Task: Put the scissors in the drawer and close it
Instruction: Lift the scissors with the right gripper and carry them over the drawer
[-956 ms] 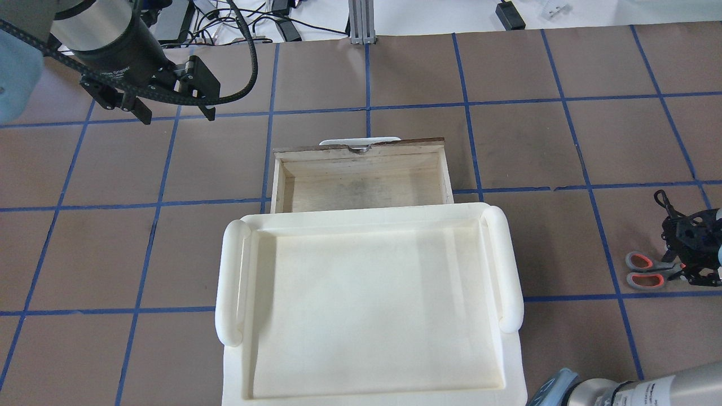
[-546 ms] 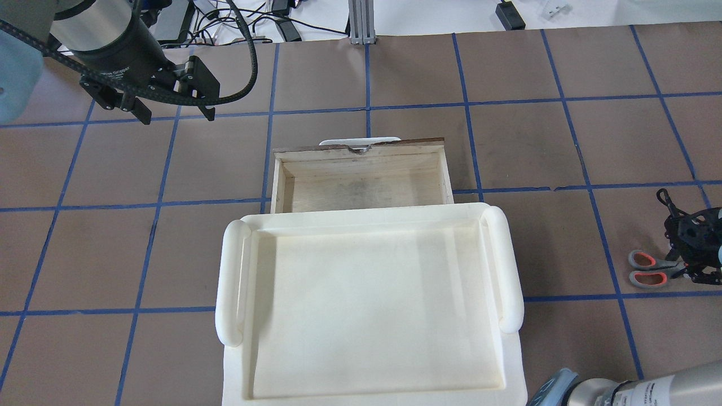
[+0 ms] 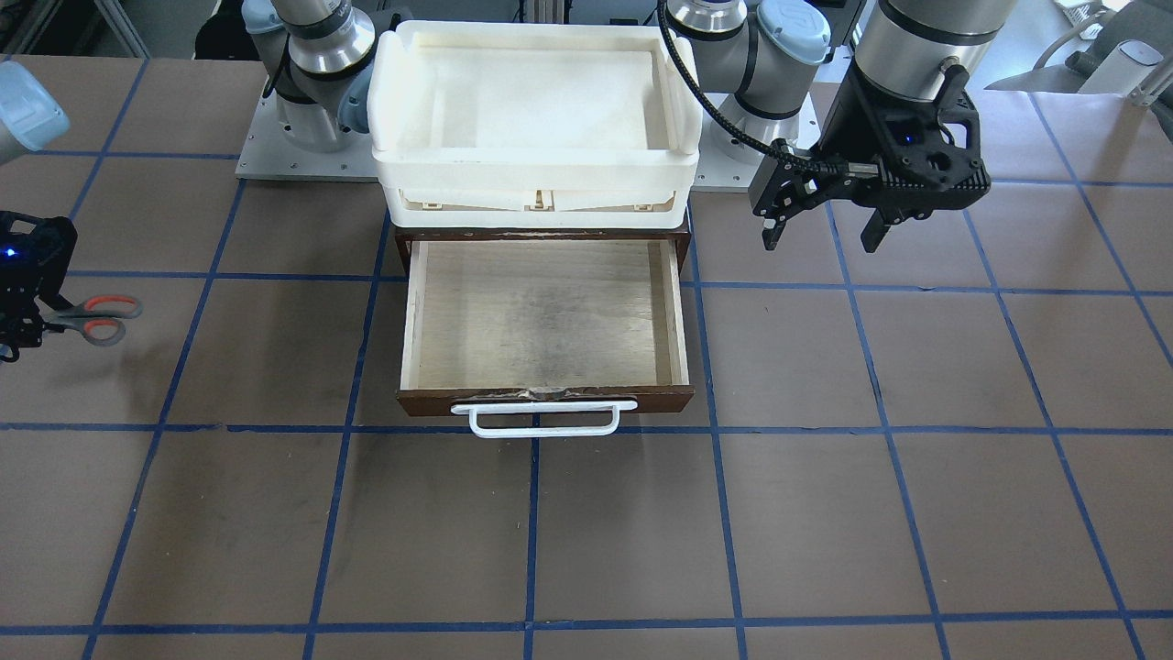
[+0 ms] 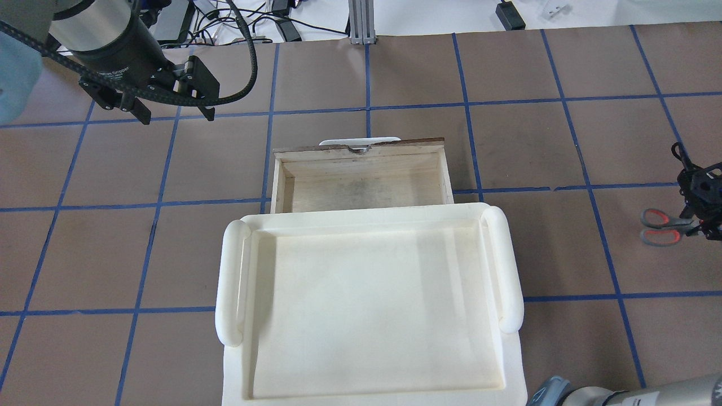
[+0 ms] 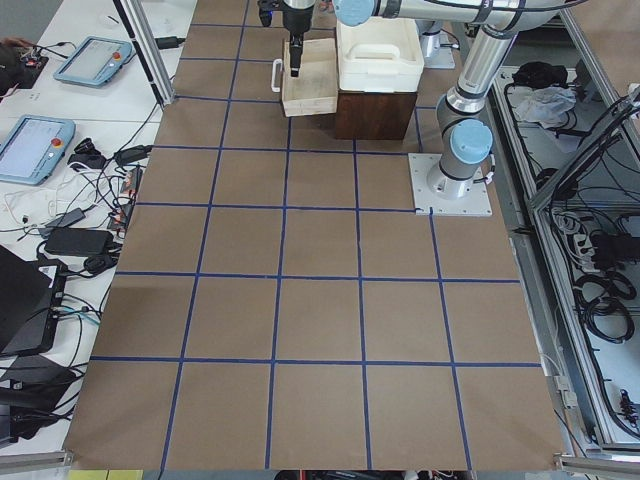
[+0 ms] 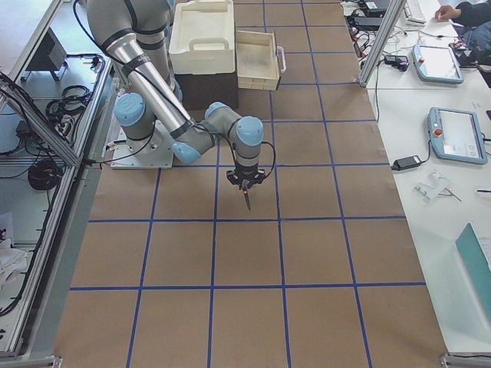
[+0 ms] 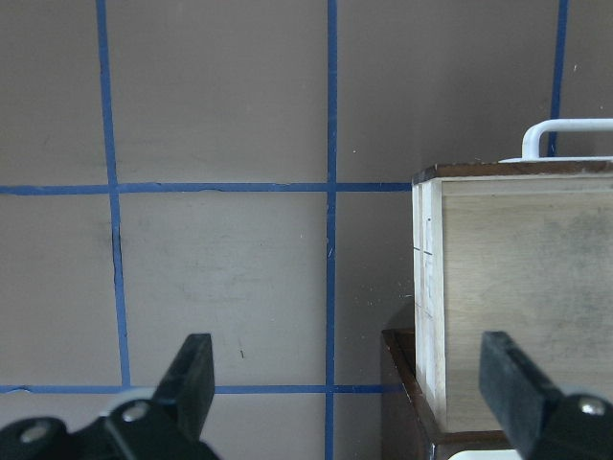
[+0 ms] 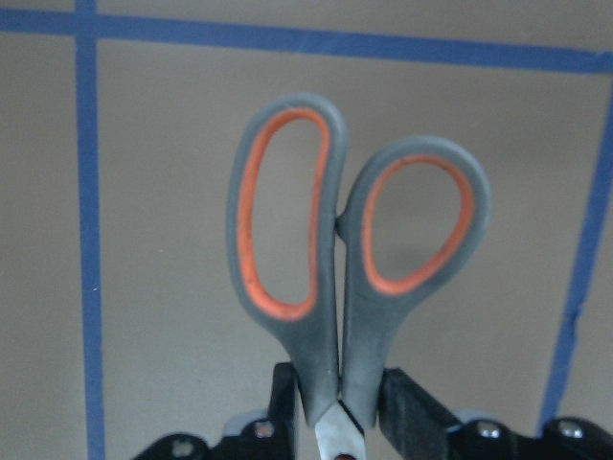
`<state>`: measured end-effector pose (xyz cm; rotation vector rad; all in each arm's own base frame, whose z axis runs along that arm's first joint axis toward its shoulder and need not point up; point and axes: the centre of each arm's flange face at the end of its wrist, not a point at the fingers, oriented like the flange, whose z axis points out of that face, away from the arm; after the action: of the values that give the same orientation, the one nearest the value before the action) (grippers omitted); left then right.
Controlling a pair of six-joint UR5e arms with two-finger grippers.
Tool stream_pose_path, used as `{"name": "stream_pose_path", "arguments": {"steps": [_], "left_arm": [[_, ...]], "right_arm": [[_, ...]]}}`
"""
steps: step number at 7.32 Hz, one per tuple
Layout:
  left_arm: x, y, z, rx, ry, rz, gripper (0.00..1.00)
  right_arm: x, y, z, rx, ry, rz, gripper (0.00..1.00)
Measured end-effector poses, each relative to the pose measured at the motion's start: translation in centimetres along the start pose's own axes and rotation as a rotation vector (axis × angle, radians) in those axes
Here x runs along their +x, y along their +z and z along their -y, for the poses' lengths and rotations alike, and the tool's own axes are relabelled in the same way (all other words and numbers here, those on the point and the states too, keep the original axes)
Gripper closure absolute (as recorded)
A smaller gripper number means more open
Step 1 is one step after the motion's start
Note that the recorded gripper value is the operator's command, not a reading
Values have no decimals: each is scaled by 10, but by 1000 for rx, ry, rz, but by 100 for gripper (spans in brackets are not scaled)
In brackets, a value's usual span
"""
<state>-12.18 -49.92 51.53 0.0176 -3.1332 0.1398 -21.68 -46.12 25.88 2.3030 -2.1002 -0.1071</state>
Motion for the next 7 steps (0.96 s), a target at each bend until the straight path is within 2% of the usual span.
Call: {"name": "stream_pose_path", "arguments": {"steps": [2, 4, 5, 7], "left_arm": [[0, -1, 0, 2, 0, 1, 0], [0, -1, 0, 2, 0, 2, 0], [0, -2, -1, 3, 1, 4, 0], [-1, -2, -1, 5, 1, 6, 0]], "right_arm": [[53, -82, 58, 6, 7, 4, 100], [88, -154, 142, 14, 64, 22, 100], [97, -178, 200, 11, 96, 27, 100], [94, -197, 334, -6, 115, 20, 100]]}}
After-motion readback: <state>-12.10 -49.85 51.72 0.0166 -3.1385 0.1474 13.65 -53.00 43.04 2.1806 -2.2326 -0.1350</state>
